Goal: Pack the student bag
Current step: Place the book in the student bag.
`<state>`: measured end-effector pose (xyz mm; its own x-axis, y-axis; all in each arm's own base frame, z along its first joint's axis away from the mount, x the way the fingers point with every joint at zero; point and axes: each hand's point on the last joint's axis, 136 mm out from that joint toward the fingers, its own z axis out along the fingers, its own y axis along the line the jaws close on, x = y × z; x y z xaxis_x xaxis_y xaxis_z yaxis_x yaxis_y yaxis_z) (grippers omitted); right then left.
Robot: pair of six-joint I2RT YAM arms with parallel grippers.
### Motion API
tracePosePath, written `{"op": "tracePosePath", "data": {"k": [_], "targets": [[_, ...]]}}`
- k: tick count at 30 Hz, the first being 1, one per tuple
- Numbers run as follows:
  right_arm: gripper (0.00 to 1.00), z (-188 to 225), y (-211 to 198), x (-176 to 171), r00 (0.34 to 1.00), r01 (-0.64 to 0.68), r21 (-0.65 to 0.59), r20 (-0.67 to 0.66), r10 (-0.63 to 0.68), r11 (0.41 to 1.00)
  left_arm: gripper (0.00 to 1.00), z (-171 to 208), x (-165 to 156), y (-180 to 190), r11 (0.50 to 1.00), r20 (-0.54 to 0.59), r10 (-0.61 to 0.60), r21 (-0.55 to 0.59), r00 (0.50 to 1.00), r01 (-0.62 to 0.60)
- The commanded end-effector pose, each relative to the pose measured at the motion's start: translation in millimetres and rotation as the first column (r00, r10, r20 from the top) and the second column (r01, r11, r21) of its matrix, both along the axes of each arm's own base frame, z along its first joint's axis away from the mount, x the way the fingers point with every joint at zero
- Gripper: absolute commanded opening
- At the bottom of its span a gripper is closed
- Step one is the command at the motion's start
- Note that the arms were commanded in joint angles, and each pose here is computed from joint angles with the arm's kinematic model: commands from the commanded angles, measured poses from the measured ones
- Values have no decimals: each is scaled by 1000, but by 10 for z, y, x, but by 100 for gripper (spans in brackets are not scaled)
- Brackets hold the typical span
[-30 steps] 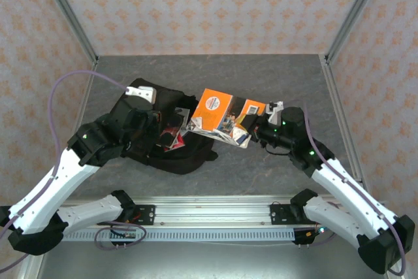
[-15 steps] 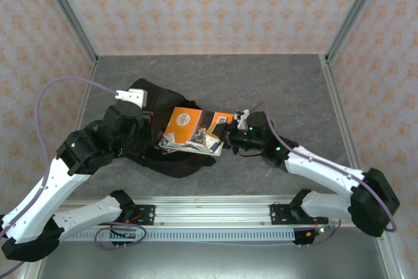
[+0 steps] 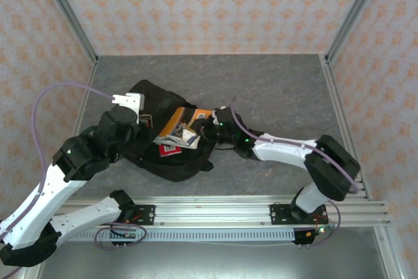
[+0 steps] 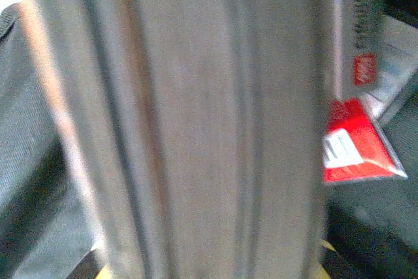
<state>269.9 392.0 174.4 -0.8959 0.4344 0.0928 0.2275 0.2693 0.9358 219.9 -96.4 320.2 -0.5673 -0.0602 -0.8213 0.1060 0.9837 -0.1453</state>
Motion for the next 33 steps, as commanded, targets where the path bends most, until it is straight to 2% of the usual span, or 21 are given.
{"op": "tracePosePath", "data": {"k": [1, 5, 11, 14, 17, 19, 22, 29, 33], "targets": [[0, 267, 337, 212, 995, 15, 124, 92, -26, 992, 0, 193, 71, -62, 996, 72, 14, -91, 997, -7], [0, 168, 688, 417, 992, 19, 173, 123, -41, 985, 0, 210, 87, -67, 995, 76, 18, -94, 997, -10], [1, -96, 1175, 578, 993, -27, 118, 116, 13, 993, 0, 152, 84, -39, 997, 69, 24, -73, 997, -19], [16, -168, 1301, 546, 988, -55, 23, 146, 51, 998, 0, 80, 85, -32, 998, 55, 27, -58, 998, -23], [48, -307, 1330, 500, 983, -81, -117, 154, 99, 990, 0, 30, 83, -30, 998, 47, 26, -51, 999, -24], [64, -354, 1229, 486, 981, -72, -188, 166, 104, 980, 0, 14, 81, -23, 999, 44, 28, -48, 999, -26], [76, -279, 961, 458, 971, -29, -246, 224, 86, 969, 0, -15, 76, -2, 999, 40, 35, -43, 999, -33], [75, -27, 418, 223, 934, -30, -329, 326, 143, 944, 0, -160, 74, -21, 998, 14, 37, -53, 999, -36], [69, 34, 21, 95, 914, 16, -407, 377, 152, 913, 0, -232, 81, -72, 997, -4, 29, -73, 1000, -29]]}}
